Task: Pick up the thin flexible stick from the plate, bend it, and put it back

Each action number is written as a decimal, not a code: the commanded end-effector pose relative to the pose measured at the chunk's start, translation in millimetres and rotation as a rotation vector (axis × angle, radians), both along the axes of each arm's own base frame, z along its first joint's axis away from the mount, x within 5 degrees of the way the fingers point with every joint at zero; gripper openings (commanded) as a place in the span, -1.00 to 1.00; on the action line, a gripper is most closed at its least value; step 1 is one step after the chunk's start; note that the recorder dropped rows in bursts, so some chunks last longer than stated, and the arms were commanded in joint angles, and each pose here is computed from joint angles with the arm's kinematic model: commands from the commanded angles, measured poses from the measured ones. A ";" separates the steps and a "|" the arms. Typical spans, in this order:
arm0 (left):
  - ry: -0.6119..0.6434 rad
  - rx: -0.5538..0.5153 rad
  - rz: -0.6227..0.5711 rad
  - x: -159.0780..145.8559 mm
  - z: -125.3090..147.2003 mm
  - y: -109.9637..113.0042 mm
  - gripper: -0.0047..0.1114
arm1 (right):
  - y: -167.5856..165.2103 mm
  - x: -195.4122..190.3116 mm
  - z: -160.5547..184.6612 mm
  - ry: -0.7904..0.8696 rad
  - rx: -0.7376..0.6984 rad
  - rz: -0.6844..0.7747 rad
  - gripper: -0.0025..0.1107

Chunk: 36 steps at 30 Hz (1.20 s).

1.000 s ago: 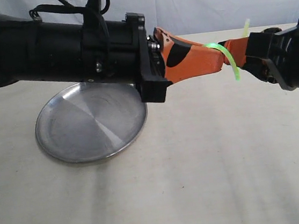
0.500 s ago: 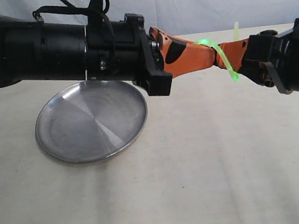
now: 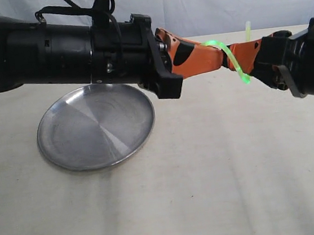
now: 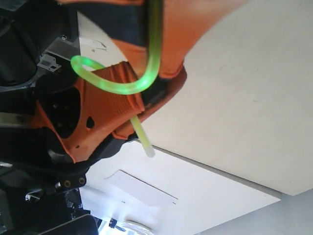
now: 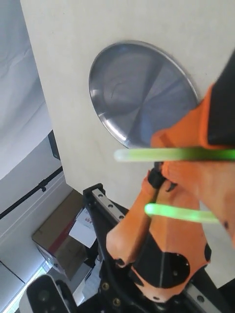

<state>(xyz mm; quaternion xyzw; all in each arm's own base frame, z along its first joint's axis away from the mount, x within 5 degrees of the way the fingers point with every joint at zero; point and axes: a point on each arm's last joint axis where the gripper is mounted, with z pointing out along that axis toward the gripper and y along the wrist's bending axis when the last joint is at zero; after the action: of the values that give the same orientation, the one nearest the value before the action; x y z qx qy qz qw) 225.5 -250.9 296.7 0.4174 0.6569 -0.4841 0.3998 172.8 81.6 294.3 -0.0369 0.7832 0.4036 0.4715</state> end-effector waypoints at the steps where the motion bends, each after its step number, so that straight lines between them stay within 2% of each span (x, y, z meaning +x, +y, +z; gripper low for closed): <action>1: 0.035 0.031 0.101 9.4 -5.8 0.5 -0.92 | 7.9 -7.9 5.0 -0.024 0.036 0.103 -0.97; 4: 0.054 0.042 0.140 12.3 -7.1 1.6 -0.92 | 7.9 -7.9 5.0 -0.024 0.036 0.103 -0.97; 16: 0.058 0.041 0.141 12.3 -7.1 1.6 -0.92 | 7.9 -7.9 5.0 -0.025 0.035 0.103 -0.97; 21: 0.096 0.052 0.138 15.0 -15.8 -1.3 -0.92 | 7.9 -7.8 5.3 -0.027 0.038 0.102 -0.97; 29: 0.155 0.058 0.071 16.4 -33.9 -8.8 -0.92 | 8.4 -8.2 5.9 -0.043 0.037 0.111 -0.97; 36: 0.146 0.014 -0.028 8.1 -29.2 -10.9 -0.92 | 9.0 -6.2 5.5 -0.058 0.036 0.115 -0.97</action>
<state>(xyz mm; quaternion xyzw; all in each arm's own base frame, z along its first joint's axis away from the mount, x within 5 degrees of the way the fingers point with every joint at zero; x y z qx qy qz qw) 239.5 -259.7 259.9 0.3923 0.7045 -0.4775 0.3488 167.4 87.2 300.0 -0.0686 0.7631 0.4340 0.4738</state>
